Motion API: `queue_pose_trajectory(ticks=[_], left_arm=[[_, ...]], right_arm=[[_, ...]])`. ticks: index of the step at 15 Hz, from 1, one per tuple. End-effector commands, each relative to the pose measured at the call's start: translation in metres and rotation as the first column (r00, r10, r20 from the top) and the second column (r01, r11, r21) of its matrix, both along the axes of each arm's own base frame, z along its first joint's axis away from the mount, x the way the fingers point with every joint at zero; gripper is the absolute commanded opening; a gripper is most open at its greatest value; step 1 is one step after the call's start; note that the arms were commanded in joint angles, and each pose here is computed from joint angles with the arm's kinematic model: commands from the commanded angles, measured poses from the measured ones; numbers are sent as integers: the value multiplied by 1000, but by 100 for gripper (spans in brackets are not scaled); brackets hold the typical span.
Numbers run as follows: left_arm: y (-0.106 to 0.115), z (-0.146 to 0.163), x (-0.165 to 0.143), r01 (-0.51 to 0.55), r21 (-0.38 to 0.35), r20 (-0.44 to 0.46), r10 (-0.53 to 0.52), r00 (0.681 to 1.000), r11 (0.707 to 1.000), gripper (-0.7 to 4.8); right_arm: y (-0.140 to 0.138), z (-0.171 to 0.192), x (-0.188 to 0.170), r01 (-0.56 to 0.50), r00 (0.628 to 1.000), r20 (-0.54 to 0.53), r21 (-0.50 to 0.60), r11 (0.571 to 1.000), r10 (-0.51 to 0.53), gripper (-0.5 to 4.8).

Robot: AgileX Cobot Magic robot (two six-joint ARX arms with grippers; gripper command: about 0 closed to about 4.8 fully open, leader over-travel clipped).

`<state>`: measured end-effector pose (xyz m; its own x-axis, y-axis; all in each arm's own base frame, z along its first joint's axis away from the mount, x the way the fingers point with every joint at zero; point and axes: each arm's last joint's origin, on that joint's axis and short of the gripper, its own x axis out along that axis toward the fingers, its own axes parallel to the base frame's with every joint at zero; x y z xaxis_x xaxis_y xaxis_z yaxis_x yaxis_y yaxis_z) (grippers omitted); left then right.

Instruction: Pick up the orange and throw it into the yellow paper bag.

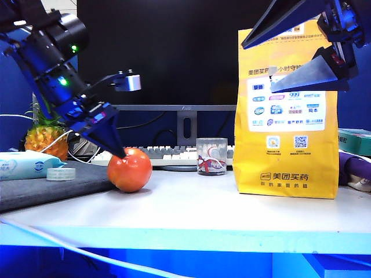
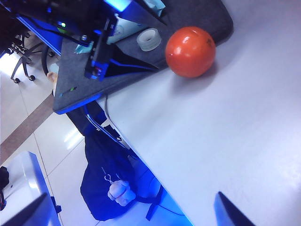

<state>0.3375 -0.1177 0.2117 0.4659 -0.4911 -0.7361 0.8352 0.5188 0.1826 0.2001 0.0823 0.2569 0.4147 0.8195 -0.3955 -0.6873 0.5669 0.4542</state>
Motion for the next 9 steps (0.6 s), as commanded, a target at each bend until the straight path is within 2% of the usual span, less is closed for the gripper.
queue_pose_trajectory(ticks=[1, 5, 6, 7, 9], left_arm=[[-4, -7, 6, 12, -59, -13, -13, 1000, 998, 479], [-7, -27, 16, -54, -91, -57, 49, 997, 994, 479], [-8, -28, 17, -49, -103, -56, 44, 997, 993, 455], [-12, -28, 19, -54, -119, -45, 49, 998, 991, 243], [-14, -26, 19, -27, -162, -40, 20, 999, 986, 172]], right_arm=[[1, 4, 1, -10, 999, 32, 11, 1000, 10, 479], [1, 7, 2, -9, 998, 58, 18, 1000, 8, 479], [1, 7, 2, -9, 998, 58, 18, 1000, 8, 479], [1, 6, 2, -2, 998, 59, 15, 1000, 2, 479], [1, 6, 2, 3, 998, 61, 12, 1000, -3, 479]])
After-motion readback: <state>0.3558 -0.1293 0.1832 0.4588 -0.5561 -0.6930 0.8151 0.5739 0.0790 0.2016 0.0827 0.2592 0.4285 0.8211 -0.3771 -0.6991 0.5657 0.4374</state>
